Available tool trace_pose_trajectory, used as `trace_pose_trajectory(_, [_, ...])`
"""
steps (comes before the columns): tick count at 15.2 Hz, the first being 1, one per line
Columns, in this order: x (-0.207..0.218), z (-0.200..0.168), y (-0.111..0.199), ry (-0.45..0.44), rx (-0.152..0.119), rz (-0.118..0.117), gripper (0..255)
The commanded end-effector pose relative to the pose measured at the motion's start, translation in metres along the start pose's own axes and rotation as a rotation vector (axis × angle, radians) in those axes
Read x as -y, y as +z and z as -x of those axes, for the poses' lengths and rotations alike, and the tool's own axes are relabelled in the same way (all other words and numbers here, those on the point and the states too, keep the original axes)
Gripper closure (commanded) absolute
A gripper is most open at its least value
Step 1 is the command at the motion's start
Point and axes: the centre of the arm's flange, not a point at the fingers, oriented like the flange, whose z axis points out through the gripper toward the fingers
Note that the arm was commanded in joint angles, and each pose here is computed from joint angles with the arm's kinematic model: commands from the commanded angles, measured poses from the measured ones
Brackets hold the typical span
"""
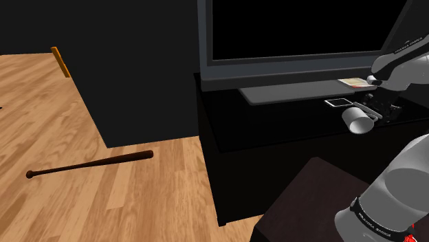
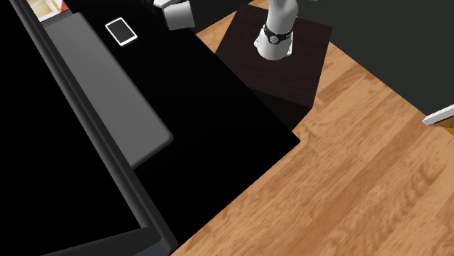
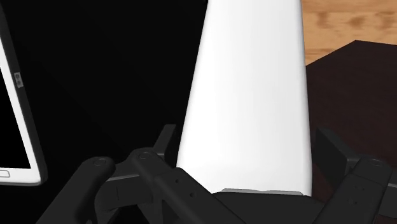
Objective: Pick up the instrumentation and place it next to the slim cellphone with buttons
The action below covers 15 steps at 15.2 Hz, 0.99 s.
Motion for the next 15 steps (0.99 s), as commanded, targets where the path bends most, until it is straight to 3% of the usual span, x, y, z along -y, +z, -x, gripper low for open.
trace_pose_trajectory(1, [0.001,-0.001,0.001,-0.001,-0.003,-0.004,0])
trace_pose_trajectory(3, [0.001,0.001,0.003,-0.001,-0.002,-0.004,0])
trace_pose_trajectory(7, [0.001,0.001,-0.047,-0.001,-0.002,-0.004,0])
trace_pose_trajectory(15, [0.001,0.001,-0.047,-0.001,-0.003,-0.004,0])
